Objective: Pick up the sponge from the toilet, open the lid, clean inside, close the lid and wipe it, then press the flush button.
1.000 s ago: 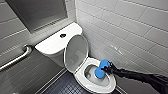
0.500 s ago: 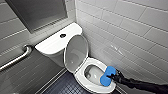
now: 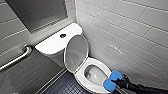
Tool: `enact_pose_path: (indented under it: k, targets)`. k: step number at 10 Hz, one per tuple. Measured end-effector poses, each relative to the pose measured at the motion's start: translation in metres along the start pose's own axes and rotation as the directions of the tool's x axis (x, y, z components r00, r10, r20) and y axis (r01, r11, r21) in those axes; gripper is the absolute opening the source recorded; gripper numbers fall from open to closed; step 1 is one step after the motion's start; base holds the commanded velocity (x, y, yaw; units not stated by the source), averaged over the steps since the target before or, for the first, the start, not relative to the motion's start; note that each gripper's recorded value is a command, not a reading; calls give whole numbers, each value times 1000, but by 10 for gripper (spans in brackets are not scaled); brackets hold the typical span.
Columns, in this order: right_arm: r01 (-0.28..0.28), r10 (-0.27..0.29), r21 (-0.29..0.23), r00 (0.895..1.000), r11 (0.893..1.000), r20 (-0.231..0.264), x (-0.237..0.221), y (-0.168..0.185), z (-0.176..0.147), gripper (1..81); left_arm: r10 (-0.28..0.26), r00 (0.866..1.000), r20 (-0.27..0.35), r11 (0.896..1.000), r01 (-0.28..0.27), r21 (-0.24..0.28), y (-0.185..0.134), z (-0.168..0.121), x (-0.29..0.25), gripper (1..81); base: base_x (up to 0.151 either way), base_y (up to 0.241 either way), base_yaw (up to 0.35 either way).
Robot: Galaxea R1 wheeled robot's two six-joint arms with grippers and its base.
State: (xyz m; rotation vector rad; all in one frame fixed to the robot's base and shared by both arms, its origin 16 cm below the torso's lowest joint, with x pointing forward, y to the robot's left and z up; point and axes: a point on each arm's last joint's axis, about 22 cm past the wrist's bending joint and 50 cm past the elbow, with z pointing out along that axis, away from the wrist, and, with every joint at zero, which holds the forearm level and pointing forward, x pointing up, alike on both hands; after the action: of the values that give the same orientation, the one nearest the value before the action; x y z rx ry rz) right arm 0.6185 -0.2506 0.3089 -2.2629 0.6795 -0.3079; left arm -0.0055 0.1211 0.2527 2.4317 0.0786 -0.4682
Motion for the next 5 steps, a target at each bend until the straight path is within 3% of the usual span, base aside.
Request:
enact_pose_path:
  k: [1,3,5]
  targets:
    - [-34,34,-19,999,999,13,-23,24,-17,10,0,1000,-1,1000,0,-2,1,1,0,811,0,0,0]
    - [-75,75,1,997,997,8,-47,36,-34,10,2,1000,-1,1000,-2,-5,3,2,0,811,0,0,0]
    - [-122,122,-7,992,993,42,-85,49,-52,10,2,1000,-1,1000,-2,-6,4,2,0,811,0,0,0]
